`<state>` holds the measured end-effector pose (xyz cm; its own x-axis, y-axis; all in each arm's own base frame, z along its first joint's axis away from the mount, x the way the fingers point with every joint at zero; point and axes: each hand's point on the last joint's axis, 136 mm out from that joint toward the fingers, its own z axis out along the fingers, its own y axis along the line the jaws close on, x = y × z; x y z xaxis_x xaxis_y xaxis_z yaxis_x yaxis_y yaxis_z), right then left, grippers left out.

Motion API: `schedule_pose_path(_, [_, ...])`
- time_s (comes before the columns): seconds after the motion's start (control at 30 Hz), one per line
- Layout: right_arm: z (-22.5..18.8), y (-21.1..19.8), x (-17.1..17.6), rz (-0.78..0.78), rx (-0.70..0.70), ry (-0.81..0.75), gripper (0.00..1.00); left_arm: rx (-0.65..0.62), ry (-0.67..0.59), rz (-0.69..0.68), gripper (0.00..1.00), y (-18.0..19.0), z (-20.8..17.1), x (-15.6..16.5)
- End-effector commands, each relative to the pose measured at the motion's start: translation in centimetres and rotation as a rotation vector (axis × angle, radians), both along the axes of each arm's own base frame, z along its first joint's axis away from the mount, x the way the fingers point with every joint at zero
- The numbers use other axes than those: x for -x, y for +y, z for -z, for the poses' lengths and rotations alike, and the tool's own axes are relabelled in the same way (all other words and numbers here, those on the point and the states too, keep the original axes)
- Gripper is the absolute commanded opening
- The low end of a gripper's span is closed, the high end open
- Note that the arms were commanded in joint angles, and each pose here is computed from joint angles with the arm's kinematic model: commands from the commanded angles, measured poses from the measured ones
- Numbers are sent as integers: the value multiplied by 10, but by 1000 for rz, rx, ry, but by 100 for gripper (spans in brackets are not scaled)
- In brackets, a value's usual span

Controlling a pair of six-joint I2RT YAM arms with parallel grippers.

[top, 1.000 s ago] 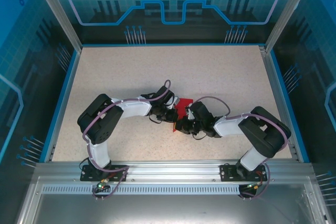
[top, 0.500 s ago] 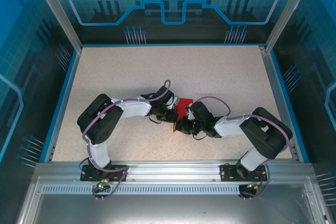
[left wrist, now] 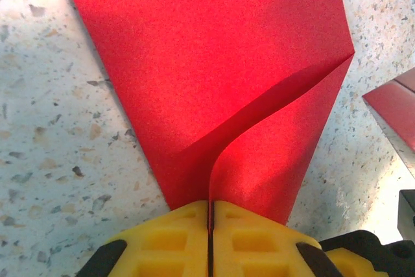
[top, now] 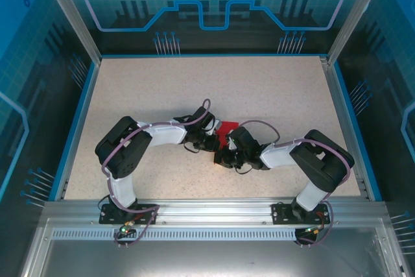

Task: Fold a paper plane with a square sheet of paper (pick it up from the middle)
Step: Third fold the triangle at the center of the table.

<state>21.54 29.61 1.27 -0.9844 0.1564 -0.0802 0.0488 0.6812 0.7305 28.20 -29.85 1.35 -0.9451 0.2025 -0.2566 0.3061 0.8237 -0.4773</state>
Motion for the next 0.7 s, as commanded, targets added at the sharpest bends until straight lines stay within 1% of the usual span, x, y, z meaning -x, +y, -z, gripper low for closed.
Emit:
schedule_pose_path(0.0, [-6,3,3,-13,18,-6,10,-86,93,11,8,21,28,26])
schedule_pose_path(0.1, [-16,8,1,-20,-11,-23,10,-87,95,13,8,22,27,26])
schedule_pose_path(0.2, [-17,13,2,-27,-24,-15,11,-86,92,15,8,21,27,26])
schedule_pose_path(0.43, [20,5,11,-18,61,75,10,-87,95,12,8,21,28,26])
schedule_pose_path(0.53, [30,1,16,-5,70,100,10,-89,94,13,8,21,27,26])
schedule_pose_path(0.6, [27,0,16,-2,71,94,10,-91,94,12,8,22,27,26])
schedule_pose_path(0.67, [14,0,10,0,55,60,10,-93,93,14,8,22,27,26])
